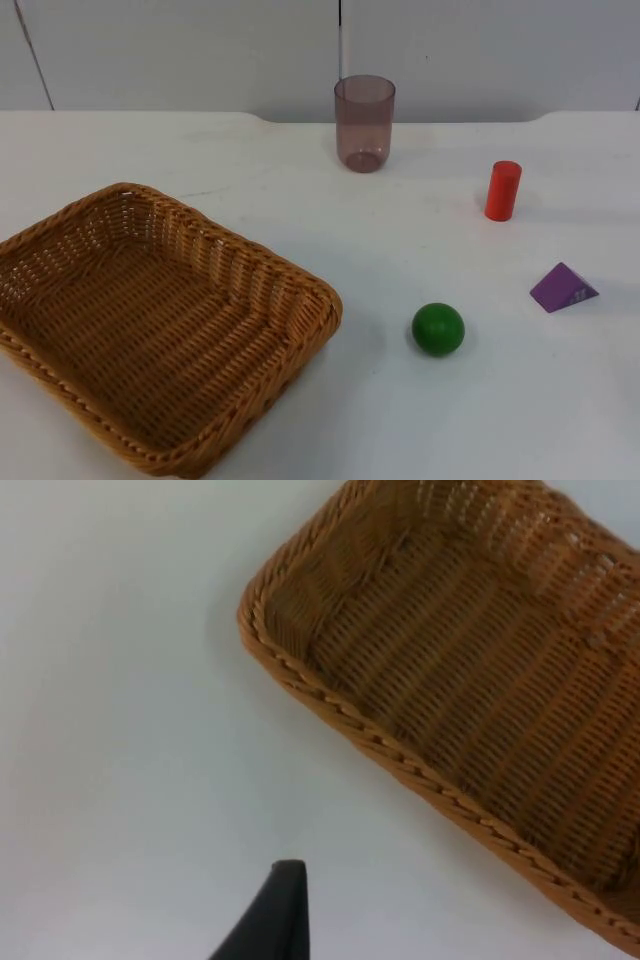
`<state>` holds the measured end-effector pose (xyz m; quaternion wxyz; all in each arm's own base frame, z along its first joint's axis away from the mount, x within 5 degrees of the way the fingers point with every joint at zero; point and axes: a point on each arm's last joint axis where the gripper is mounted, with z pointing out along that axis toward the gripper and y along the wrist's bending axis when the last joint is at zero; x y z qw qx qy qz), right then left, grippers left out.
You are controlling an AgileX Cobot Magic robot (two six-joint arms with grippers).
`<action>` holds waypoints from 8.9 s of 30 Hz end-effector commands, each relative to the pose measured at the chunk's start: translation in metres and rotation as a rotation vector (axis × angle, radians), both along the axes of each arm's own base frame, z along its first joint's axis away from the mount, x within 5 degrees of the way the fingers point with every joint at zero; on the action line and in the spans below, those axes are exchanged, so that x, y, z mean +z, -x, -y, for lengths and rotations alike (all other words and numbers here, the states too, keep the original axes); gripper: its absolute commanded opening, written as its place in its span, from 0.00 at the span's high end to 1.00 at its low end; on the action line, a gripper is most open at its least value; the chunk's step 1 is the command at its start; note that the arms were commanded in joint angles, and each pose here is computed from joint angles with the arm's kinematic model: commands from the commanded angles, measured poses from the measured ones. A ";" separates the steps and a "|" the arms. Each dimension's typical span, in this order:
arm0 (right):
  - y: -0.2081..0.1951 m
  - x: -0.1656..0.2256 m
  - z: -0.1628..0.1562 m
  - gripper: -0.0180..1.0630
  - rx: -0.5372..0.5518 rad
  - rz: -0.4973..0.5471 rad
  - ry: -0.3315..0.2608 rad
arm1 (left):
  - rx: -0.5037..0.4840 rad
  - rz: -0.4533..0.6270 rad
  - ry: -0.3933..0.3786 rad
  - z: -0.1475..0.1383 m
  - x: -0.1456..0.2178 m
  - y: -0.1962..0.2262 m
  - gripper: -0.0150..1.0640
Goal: Pick up the basket with the left hand and place the triangular block into the basket with the right hand.
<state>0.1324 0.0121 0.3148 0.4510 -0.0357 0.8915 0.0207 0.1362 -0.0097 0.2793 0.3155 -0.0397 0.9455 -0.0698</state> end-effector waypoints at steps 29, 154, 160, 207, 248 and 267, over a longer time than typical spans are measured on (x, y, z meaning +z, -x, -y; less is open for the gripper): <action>-0.001 0.004 0.001 0.01 0.001 0.027 0.009 | 0.600 -0.416 0.396 0.007 -0.136 -0.119 0.03; -0.121 0.006 -0.063 0.03 0.704 -0.379 0.454 | -0.149 -0.514 0.336 -0.010 -0.118 -0.104 0.99; -0.172 -0.021 -0.084 0.03 0.834 -0.530 0.491 | -0.156 -0.525 0.344 -0.010 -0.118 -0.103 0.99; -0.233 -0.129 -0.098 0.05 1.489 -0.476 0.921 | -0.175 -0.518 0.374 -0.007 -0.117 -0.103 0.99; -0.261 -0.208 -0.102 0.05 1.585 -0.425 1.104 | -0.188 -0.534 0.383 -0.006 -0.116 -0.102 0.99; -0.258 -0.216 -0.102 0.84 1.615 -0.470 1.086 | -0.189 -0.536 0.387 -0.005 -0.116 -0.101 0.99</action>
